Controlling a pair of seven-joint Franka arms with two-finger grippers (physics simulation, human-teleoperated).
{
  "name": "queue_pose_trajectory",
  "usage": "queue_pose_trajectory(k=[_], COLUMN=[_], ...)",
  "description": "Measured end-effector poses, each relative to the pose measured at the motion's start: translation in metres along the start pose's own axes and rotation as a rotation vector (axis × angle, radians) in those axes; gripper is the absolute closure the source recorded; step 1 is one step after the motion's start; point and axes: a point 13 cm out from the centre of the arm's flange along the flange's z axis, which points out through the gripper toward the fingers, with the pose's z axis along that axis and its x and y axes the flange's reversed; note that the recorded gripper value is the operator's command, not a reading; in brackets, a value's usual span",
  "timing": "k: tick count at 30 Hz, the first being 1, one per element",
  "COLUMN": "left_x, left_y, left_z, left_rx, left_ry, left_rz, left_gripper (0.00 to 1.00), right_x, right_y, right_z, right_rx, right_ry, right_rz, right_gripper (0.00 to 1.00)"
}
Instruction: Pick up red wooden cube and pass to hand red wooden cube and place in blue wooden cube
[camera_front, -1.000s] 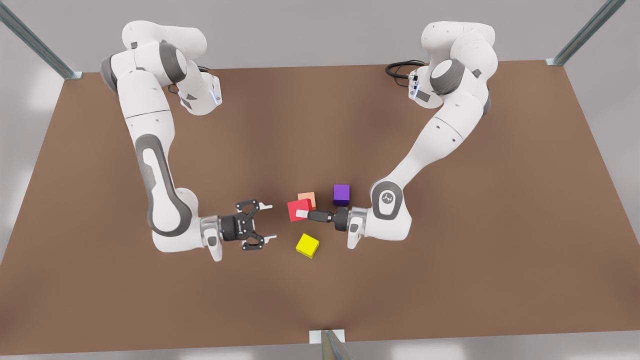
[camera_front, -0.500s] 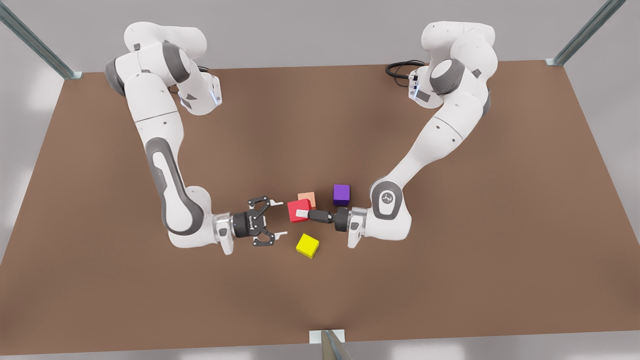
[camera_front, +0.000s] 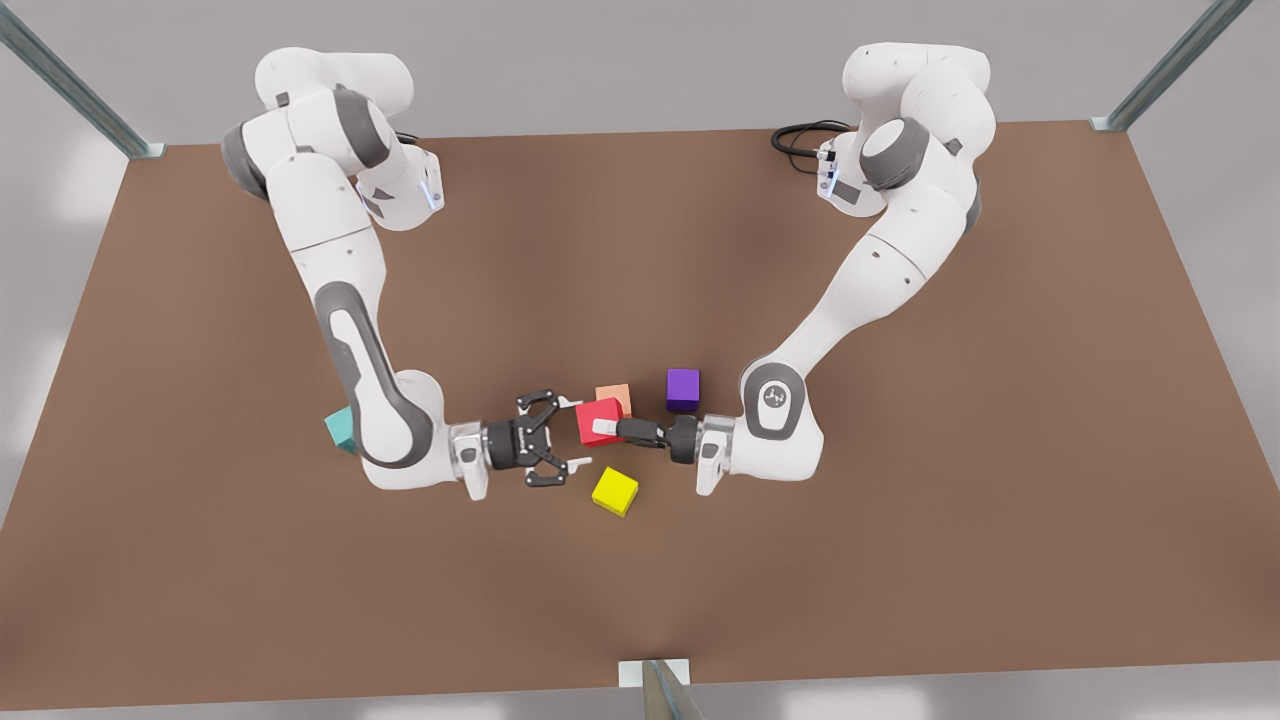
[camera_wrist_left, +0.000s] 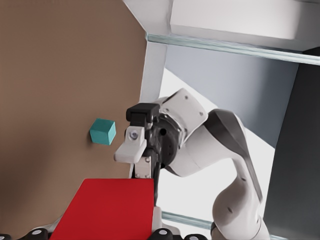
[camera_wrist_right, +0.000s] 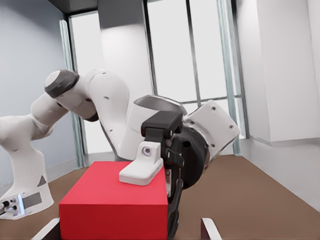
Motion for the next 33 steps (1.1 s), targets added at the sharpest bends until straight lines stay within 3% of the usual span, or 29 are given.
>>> queue_pose_trajectory(k=[18,19,21,22,25,28,33], left_x=[0.0,0.0,0.0,0.0,0.0,0.001,-0.001], left_y=[0.002,0.003,0.003,0.003,0.004,0.004,0.0], left_z=[0.001,0.001,0.001,0.001,0.002,0.003,-0.001], left_rx=[0.0,0.0,0.0,0.0,0.0,0.002,0.002], left_ry=[-0.001,-0.001,0.0,0.0,0.0,0.001,-0.002], left_rz=[0.018,0.018,0.019,0.019,0.02,0.022,0.032], left_gripper=[0.26,0.26,0.26,0.26,0.25,0.0,0.0], right_x=[-0.004,-0.004,-0.005,-0.006,-0.008,-0.007,-0.007], right_y=[0.0,0.0,0.0,-0.001,-0.002,-0.002,-0.001], right_z=[0.031,0.032,0.032,0.032,0.031,0.032,0.032], right_rx=[0.007,0.007,0.008,0.009,0.008,0.006,0.005], right_ry=[-0.052,-0.054,-0.055,-0.056,-0.053,-0.051,-0.049], right_rz=[-0.044,-0.046,-0.051,-0.054,-0.063,-0.066,-0.07], right_gripper=[0.01,0.06,0.47,0.55,0.55,0.54,0.54])
